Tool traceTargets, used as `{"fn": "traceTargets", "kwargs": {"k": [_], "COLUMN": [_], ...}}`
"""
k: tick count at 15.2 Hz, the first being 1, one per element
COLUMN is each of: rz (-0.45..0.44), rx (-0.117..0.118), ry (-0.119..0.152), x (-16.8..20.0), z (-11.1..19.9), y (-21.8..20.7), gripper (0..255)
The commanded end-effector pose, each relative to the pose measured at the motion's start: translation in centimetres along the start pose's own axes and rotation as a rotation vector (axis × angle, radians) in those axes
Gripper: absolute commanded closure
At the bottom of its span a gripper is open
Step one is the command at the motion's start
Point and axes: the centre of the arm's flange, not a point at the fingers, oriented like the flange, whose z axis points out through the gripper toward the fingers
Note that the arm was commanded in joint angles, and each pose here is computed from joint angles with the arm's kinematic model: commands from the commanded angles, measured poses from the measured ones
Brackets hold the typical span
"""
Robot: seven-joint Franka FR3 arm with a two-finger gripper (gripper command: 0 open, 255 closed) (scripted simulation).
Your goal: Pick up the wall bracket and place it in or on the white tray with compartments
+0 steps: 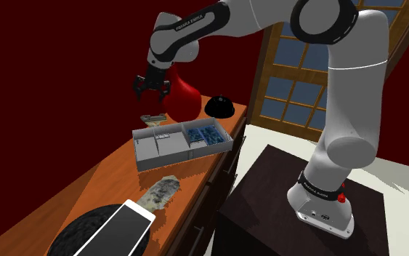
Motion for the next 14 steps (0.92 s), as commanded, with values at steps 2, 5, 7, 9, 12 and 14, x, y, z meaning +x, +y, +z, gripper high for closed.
{"fn": "traceTargets", "kwargs": {"k": [2,5,7,9,12,14], "rz": [0.029,0.029,0.029,0.029,0.029,0.029], "rx": [-0.084,-0.084,-0.084,-0.084,-0.084,-0.087], "ry": [-0.144,-0.144,-0.144,-0.144,-0.144,-0.143], "x": [-1.2,-1.4,-1.4,-1.4,-1.4,-1.7], "z": [6.3,7.7,7.7,7.7,7.7,7.3], "y": [2.4,2.5,2.5,2.5,2.5,1.3], "gripper": [0,0,0,0,0,255]}}
